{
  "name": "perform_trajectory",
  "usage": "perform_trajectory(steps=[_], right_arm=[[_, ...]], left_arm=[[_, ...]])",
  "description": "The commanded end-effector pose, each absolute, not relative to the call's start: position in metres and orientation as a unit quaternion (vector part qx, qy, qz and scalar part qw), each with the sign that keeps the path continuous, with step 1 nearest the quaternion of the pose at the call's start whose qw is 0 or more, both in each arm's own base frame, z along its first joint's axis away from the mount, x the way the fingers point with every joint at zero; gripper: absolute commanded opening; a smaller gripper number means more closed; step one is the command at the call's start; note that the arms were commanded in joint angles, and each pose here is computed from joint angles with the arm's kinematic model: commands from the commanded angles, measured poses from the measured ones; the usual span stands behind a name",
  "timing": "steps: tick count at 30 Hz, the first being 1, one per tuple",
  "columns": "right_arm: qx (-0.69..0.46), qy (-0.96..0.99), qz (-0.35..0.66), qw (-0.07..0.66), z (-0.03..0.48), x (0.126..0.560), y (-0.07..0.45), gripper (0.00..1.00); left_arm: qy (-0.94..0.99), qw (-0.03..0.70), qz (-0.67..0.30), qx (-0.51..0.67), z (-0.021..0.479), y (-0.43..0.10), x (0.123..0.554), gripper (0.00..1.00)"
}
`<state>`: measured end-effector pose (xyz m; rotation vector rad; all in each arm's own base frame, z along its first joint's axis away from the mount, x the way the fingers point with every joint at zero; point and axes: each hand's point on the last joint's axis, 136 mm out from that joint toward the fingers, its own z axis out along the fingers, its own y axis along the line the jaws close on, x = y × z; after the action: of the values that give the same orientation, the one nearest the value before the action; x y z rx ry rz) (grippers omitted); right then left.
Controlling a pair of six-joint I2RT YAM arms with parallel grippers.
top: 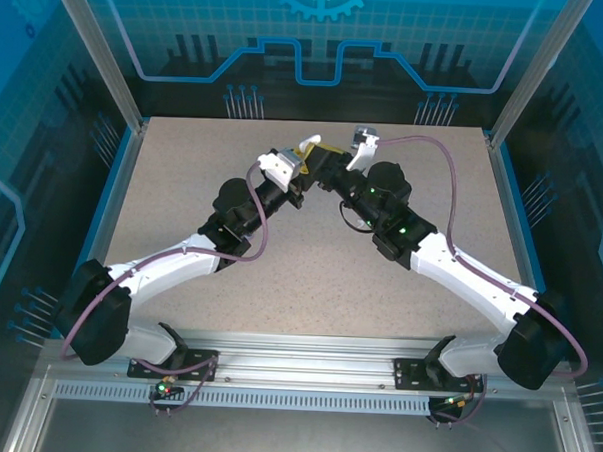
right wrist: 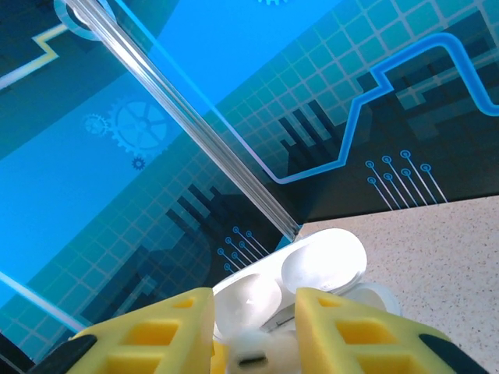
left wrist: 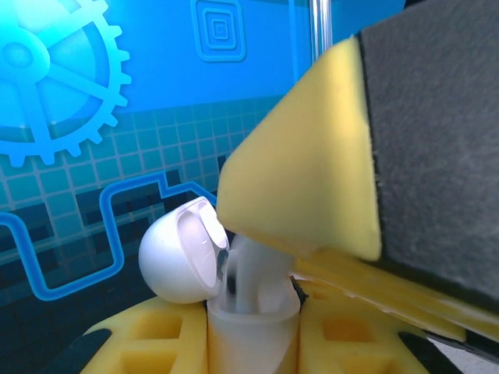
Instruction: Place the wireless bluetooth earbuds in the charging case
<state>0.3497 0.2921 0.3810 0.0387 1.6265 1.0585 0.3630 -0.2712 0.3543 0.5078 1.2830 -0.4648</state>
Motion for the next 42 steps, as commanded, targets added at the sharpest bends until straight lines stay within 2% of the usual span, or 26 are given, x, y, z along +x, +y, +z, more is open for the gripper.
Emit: perform_trajectory(steps=[1,6,12,17,20,25,28,39,42], right_arm=[[0.018,0.723,0.433,0.538,0.361,0.349,0.297,0.37],[0.023,0.717,0.438,0.542,0.37,0.353,0.296,0.4],[0.024,0.692,0.462,0.555,0.402,0.347,0.286,0.64],[0.034,0.688,0.445,0.572,0.433,0.321,0.246,0.7],[0.068,0.716,0.393,0.573,0.424,0.315,0.205,0.72],[0.146,0.788,0.289,0.523,0.36,0.325,0.141,0.75],[0.163,0.84,0.227,0.466,0.311,0.337,0.124,0.75],[0.122,0.975,-0.003,0.184,0.134,0.389,0.124,0.67],[0.142,0.979,-0.027,0.143,0.104,0.397,0.129,0.64]], left_arm=[[0.519,0.787,-0.243,0.229,0.405,-0.275,0.345,0.0],[0.522,0.785,-0.245,0.227,0.403,-0.275,0.345,0.0],[0.526,0.783,-0.246,0.224,0.401,-0.274,0.346,0.0],[0.523,0.79,-0.235,0.215,0.4,-0.266,0.343,0.0],[0.518,0.794,-0.231,0.217,0.403,-0.262,0.338,0.0],[0.513,0.798,-0.231,0.216,0.407,-0.253,0.326,0.0],[0.509,0.798,-0.238,0.217,0.409,-0.249,0.318,0.0],[0.51,0.793,-0.255,0.213,0.411,-0.24,0.302,0.0],[0.512,0.792,-0.258,0.211,0.409,-0.239,0.301,0.0]])
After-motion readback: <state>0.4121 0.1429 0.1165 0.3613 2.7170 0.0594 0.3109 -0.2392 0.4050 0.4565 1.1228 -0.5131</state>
